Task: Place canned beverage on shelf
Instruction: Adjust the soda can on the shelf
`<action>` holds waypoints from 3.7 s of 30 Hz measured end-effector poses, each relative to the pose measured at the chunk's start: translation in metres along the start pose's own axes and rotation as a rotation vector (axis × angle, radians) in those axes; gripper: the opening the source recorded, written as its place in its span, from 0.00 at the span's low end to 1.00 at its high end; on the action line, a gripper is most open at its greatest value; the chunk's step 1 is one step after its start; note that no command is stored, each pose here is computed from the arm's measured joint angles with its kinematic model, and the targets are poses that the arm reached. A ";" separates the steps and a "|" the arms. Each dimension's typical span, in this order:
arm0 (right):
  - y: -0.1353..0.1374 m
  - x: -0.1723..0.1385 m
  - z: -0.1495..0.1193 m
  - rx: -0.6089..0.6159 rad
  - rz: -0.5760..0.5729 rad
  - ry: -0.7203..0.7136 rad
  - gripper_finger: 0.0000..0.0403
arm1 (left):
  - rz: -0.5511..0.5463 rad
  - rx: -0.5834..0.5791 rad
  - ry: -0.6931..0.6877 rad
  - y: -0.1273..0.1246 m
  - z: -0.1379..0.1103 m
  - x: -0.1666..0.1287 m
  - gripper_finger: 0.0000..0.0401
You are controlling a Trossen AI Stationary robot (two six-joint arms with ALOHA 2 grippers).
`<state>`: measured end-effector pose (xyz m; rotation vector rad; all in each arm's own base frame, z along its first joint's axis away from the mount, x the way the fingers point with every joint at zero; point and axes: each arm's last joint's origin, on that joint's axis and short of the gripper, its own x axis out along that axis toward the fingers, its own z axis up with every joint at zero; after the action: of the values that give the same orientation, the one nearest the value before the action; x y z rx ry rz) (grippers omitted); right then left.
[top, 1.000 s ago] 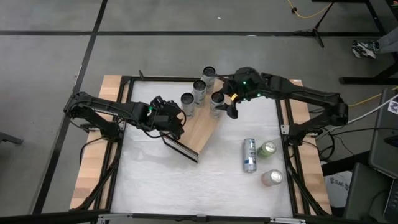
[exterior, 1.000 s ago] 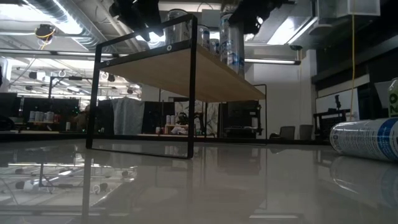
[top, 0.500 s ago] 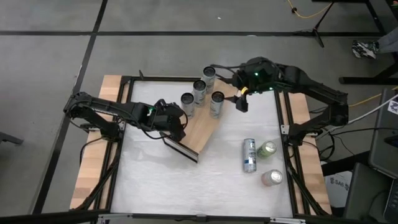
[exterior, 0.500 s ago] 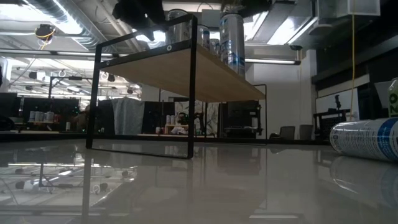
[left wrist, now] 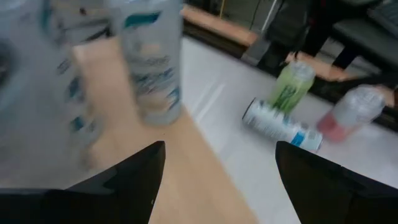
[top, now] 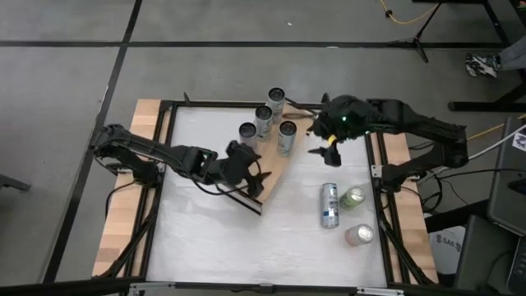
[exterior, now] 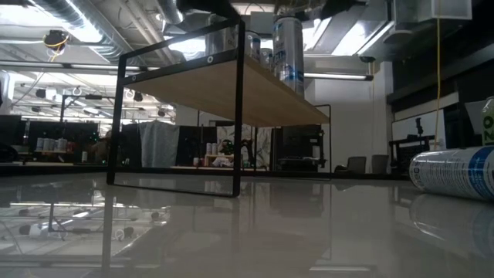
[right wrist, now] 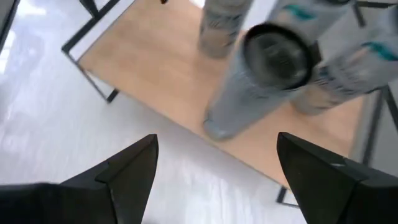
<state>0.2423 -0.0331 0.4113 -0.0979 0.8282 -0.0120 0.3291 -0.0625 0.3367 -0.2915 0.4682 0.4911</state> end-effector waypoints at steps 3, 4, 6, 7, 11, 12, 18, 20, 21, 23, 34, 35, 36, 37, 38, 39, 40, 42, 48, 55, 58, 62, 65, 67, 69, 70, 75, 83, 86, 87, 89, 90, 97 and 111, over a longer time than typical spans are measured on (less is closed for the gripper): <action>0.007 0.012 -0.005 -0.018 0.023 0.035 0.79 | -0.005 0.022 -0.038 -0.009 -0.003 0.014 0.75; 0.008 0.017 -0.007 -0.021 0.026 0.034 0.79 | -0.008 0.019 -0.058 -0.012 -0.003 0.019 0.75; 0.011 0.026 -0.010 -0.027 0.032 0.040 0.79 | -0.001 0.021 -0.082 -0.015 -0.004 0.029 0.75; 0.011 0.029 -0.012 -0.026 0.035 0.053 0.79 | 0.001 0.018 -0.094 -0.017 -0.005 0.034 0.75; 0.012 0.043 -0.019 -0.025 0.037 0.070 0.79 | 0.016 0.009 -0.132 -0.020 -0.008 0.053 0.75; 0.012 0.045 -0.021 -0.024 0.038 0.077 0.79 | 0.020 0.012 -0.134 -0.020 -0.009 0.057 0.75; 0.012 0.059 -0.027 -0.026 0.035 0.071 0.79 | 0.095 0.010 -0.157 -0.019 -0.014 0.072 0.75; 0.012 0.060 -0.028 -0.035 0.036 0.072 0.79 | 0.134 0.011 -0.172 -0.017 -0.015 0.074 0.75; 0.012 0.061 -0.028 -0.047 0.035 0.069 0.79 | 0.146 0.010 -0.177 -0.017 -0.015 0.074 0.75; 0.012 0.062 -0.027 -0.057 0.036 0.068 0.79 | 0.162 0.003 -0.189 -0.016 -0.013 0.075 0.75; 0.011 0.064 -0.023 -0.084 0.017 0.028 0.79 | 0.190 -0.042 -0.230 -0.005 -0.004 0.083 0.75; 0.011 0.064 -0.023 -0.084 0.017 0.028 0.79 | 0.183 -0.043 -0.229 -0.005 -0.003 0.083 0.75; 0.011 0.064 -0.023 -0.084 0.017 0.028 0.79 | 0.174 -0.044 -0.225 -0.005 -0.003 0.083 0.75; 0.011 0.064 -0.023 -0.084 0.017 0.028 0.79 | 0.169 -0.043 -0.223 -0.005 -0.003 0.083 0.75; 0.011 0.064 -0.023 -0.084 0.017 0.028 0.79 | 0.169 -0.043 -0.222 -0.005 -0.003 0.083 0.75; 0.011 0.064 -0.023 -0.084 0.017 0.028 0.79 | 0.168 -0.043 -0.223 -0.005 -0.003 0.083 0.75; 0.011 0.064 -0.023 -0.084 0.017 0.028 0.79 | 0.166 -0.043 -0.223 -0.006 -0.003 0.083 0.75; 0.011 0.064 -0.023 -0.084 0.017 0.028 0.79 | 0.160 -0.041 -0.222 -0.008 -0.004 0.082 0.75; 0.011 0.064 -0.023 -0.084 0.017 0.029 0.79 | 0.140 -0.033 -0.218 -0.014 -0.008 0.078 0.75; 0.011 0.064 -0.023 -0.084 0.017 0.030 0.79 | 0.108 -0.061 -0.258 -0.021 -0.006 0.074 0.75; 0.011 0.064 -0.024 -0.084 0.017 0.031 0.79 | 0.093 -0.072 -0.266 -0.022 -0.005 0.074 0.75; 0.011 0.062 -0.024 -0.084 0.018 0.036 0.79 | 0.044 -0.084 -0.264 -0.024 -0.003 0.074 0.75; 0.011 0.055 -0.024 -0.084 0.013 0.022 0.79 | -0.029 -0.109 -0.286 -0.027 0.001 0.072 0.75; 0.011 0.047 -0.022 -0.085 0.002 0.007 0.79 | -0.064 -0.129 -0.319 -0.029 0.007 0.069 0.75; 0.010 0.039 -0.020 -0.086 -0.023 -0.011 0.79 | -0.080 -0.112 -0.347 -0.029 0.012 0.065 0.75; 0.010 0.035 -0.019 -0.085 -0.036 -0.023 0.79 | -0.080 -0.096 -0.357 -0.028 0.014 0.062 0.75; 0.009 0.019 -0.012 -0.084 -0.057 -0.080 0.79 | -0.085 -0.094 -0.400 -0.023 0.029 0.047 0.75; 0.008 0.008 -0.007 -0.082 -0.051 -0.096 0.79 | -0.123 -0.029 -0.477 -0.011 0.078 0.026 0.75; 0.008 0.009 -0.007 -0.064 -0.049 -0.093 0.79 | -0.117 -0.043 -0.425 0.001 0.103 0.019 0.75; 0.008 0.009 -0.007 -0.054 -0.049 -0.093 0.79 | -0.115 -0.056 -0.398 0.007 0.110 0.017 0.75; 0.009 0.009 -0.007 -0.046 -0.041 -0.091 0.79 | -0.112 -0.090 -0.338 0.019 0.122 0.011 0.75; 0.009 0.009 -0.008 -0.046 -0.029 -0.087 0.79 | -0.114 -0.111 -0.308 0.024 0.128 0.008 0.75; 0.010 0.009 -0.007 -0.010 0.008 -0.094 0.79 | -0.164 -0.272 -0.109 0.057 0.143 0.000 0.75; 0.009 0.018 -0.001 0.020 -0.002 -0.121 0.79 | -0.143 -0.305 0.010 0.065 0.134 0.012 0.75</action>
<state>0.2536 -0.0254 0.3965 -0.0799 0.7072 -0.0158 0.3531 0.0471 0.4355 -0.6173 0.3782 0.4204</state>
